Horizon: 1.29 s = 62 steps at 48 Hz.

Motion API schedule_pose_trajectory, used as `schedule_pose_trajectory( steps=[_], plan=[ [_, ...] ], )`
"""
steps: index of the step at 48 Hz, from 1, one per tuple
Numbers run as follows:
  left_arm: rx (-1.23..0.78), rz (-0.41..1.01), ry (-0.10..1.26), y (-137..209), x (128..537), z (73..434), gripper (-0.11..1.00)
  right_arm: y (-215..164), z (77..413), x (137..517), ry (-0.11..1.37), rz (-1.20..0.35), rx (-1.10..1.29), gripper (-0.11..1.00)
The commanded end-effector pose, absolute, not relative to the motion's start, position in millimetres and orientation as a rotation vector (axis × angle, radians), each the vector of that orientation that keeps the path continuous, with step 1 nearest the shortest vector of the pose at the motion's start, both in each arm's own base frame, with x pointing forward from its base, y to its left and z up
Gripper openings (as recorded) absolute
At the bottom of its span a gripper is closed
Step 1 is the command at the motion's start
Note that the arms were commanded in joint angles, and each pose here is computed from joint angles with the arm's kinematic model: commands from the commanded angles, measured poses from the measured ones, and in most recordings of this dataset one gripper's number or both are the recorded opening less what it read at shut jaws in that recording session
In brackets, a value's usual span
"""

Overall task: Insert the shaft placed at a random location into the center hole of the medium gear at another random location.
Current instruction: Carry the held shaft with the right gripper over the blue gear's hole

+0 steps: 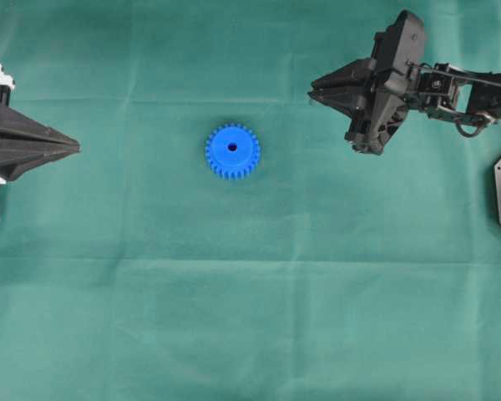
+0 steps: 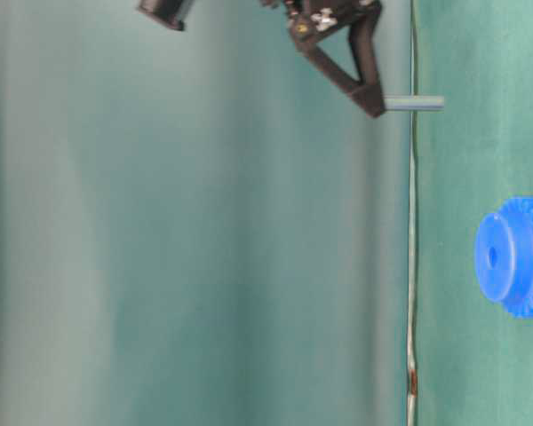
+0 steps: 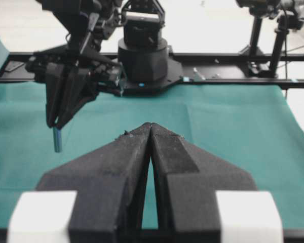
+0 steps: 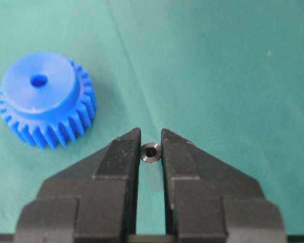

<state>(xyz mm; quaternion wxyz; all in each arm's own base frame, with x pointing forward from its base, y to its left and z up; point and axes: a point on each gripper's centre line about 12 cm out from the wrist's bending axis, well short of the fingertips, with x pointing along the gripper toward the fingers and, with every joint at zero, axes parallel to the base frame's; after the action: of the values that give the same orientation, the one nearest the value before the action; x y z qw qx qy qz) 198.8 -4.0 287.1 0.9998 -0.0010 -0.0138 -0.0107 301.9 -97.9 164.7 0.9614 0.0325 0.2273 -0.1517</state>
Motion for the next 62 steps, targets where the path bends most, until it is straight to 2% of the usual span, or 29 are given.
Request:
schedule_pose_trajectory(
  steps=[1,30,62],
  plan=[
    [-0.001,-0.025,-0.051,-5,201,296,0.00,-100,180,306,0.429,-0.309,0.051,0.13],
    [-0.001,-0.025,-0.052,-5,201,296,0.00,-95,179,314,0.427,-0.291,0.059,0.13],
    [-0.004,-0.023,-0.051,-4,201,296,0.00,-56,182,394,0.405,-0.153,0.048,0.13]
  ],
)
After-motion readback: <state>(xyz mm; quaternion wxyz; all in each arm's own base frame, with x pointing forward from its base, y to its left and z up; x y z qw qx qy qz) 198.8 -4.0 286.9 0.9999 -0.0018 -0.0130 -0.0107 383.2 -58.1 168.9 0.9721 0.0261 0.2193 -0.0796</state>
